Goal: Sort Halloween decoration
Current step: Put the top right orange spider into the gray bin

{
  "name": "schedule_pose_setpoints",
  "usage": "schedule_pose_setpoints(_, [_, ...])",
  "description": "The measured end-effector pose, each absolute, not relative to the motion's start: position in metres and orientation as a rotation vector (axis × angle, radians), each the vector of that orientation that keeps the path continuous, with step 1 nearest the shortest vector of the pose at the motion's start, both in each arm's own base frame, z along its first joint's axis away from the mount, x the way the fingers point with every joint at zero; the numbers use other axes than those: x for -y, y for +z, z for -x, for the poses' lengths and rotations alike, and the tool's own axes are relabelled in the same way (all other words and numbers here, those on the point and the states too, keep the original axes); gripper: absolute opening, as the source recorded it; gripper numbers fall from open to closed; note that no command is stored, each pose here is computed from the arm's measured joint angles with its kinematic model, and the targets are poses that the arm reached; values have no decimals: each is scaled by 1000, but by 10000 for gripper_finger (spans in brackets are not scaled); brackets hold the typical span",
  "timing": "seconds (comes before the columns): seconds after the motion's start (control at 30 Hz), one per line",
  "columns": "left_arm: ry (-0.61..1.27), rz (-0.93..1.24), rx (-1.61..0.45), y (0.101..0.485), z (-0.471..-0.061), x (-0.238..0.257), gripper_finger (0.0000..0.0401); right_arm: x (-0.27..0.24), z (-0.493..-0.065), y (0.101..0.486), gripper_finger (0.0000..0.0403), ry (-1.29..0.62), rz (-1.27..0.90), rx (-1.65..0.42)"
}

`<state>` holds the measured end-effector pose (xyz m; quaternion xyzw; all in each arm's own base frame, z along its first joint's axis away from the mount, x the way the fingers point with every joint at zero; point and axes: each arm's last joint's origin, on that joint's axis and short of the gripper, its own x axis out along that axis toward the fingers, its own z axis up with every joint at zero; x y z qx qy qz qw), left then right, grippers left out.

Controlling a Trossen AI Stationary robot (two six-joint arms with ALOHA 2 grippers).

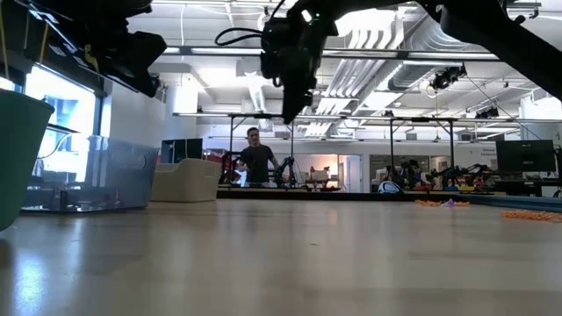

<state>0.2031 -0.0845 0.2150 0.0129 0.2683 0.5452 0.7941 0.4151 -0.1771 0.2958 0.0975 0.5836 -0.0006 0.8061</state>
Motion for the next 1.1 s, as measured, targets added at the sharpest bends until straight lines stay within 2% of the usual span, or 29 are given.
schedule_pose_setpoints(0.27, [1142, 2, -478, 201, -169, 65, 136, 174, -405, 297, 122, -81, -276, -1344])
schedule_pose_setpoints(0.57, [1073, -106, -314, 199, -144, 48, 136, 170, -394, 307, 122, -180, -315, -1404])
schedule_pose_setpoints(0.87, [1006, -224, -430, 199, -136, 49, 130, 171, -366, 351, 122, -319, -252, -1317])
schedule_pose_setpoints(1.1, [735, -227, -549, 210, -136, 68, 93, 182, -329, 390, 122, -450, -230, -1224])
